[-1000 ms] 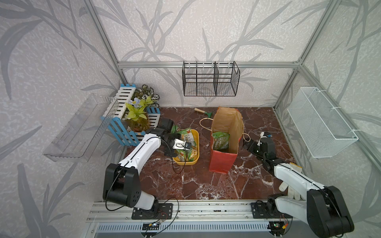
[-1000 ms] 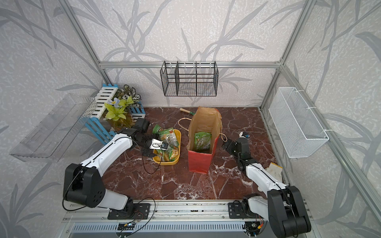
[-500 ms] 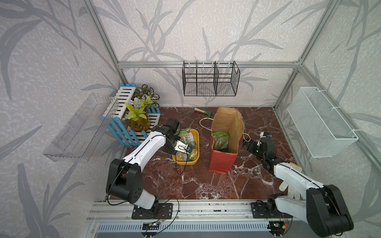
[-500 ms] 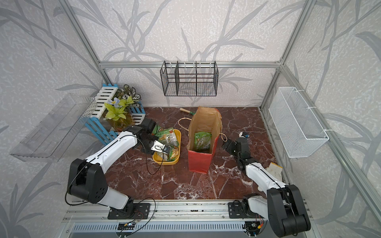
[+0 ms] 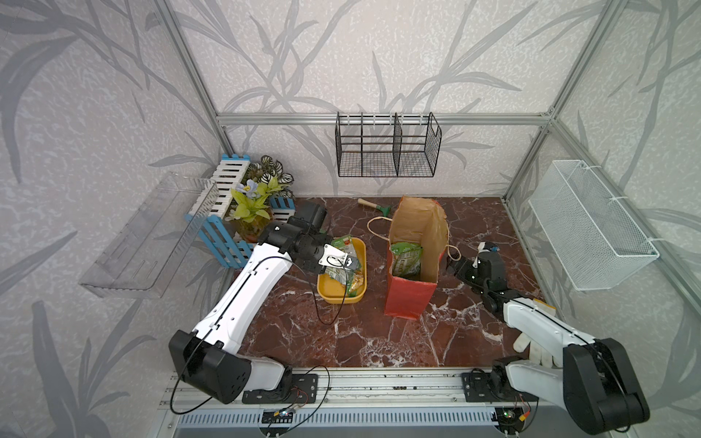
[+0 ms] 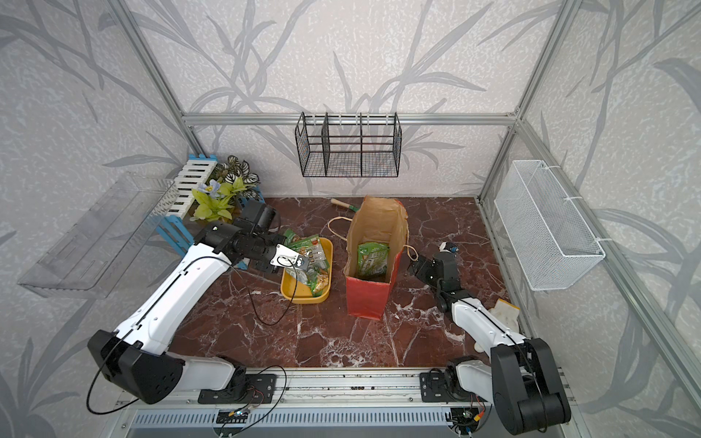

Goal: Place the condiment packets inside the bag
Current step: Pick up the condiment packet from the storage box, then place the condiment packet in the paper bag.

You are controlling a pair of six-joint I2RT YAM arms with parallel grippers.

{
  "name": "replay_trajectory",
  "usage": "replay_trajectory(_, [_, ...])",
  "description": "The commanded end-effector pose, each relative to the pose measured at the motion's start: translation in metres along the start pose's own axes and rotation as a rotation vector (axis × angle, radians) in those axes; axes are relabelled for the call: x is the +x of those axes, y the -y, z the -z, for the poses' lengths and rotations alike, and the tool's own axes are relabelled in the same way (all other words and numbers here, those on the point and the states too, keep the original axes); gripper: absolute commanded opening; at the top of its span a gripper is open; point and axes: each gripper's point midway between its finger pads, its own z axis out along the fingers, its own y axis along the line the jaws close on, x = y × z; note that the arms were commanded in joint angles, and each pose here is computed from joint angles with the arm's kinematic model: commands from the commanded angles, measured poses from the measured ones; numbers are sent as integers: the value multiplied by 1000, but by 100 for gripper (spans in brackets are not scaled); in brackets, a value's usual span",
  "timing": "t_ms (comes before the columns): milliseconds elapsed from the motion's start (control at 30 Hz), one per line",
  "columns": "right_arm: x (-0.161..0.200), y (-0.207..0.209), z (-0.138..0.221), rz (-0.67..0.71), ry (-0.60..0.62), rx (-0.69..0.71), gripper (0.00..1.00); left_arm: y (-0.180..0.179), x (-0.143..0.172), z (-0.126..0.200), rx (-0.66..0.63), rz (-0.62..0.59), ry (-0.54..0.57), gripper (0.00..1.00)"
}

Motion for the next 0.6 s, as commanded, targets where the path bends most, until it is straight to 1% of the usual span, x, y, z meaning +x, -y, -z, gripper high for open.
replay_trajectory(0, [-6, -6, 0, 5, 9, -6, 99, -18, -29, 39, -76, 147, 128, 0])
replay_trajectory(167, [-5, -6, -1, 4, 6, -3, 99, -52, -66, 93, -235, 298, 331, 0])
replay_trajectory(333, [-5, -5, -1, 4, 5, -1, 99, -71, -100, 136, -343, 364, 516, 0])
replay_trajectory(500, [-5, -5, -2, 4, 3, 0, 99, -104, -120, 176, -448, 522, 685, 0])
replay_trajectory(567, [-4, -4, -2, 4, 3, 2, 99, -116, -126, 186, -462, 588, 741, 0])
